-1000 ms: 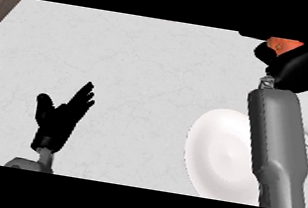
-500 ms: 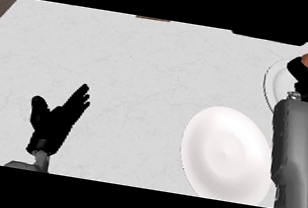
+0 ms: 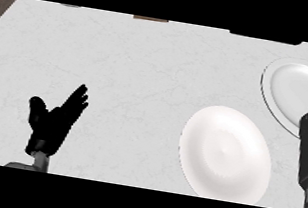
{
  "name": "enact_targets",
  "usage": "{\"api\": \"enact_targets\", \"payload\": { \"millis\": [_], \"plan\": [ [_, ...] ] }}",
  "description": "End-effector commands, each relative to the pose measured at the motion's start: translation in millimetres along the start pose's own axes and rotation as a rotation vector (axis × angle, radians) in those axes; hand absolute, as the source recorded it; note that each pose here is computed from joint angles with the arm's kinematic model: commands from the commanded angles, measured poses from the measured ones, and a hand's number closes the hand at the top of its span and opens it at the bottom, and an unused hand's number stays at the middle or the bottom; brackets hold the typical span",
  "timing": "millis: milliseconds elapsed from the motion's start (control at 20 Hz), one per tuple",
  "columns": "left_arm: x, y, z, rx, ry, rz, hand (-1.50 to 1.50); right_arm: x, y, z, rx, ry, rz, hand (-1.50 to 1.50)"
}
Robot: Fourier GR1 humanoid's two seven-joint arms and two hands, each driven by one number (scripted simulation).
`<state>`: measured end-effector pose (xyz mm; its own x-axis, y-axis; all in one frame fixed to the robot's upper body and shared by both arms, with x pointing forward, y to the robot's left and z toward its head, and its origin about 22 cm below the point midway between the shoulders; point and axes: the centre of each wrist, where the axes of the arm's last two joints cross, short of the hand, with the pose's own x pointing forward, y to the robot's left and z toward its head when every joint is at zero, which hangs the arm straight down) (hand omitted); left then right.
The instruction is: Pick the squash from the plate and place it in the plate
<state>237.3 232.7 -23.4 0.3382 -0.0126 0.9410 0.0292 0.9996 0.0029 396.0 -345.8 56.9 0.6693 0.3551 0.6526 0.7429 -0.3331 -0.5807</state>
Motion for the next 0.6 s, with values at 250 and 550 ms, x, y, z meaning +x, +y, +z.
{"api": "enact_targets", "payload": {
  "millis": [250, 550],
  "plan": [
    [3.3, -3.7, -10.0, 0.001, 0.034, 0.005, 0.0, -22.7, 19.8, -21.0, 0.269, 0.272, 0.143, -1.5],
    [-13.4, 4.8, 0.5, 0.01, 0.006, -0.007, 0.0, -52.5, 24.9, -14.8, 0.293, 0.219, 0.004, -1.5]
  ]
}}
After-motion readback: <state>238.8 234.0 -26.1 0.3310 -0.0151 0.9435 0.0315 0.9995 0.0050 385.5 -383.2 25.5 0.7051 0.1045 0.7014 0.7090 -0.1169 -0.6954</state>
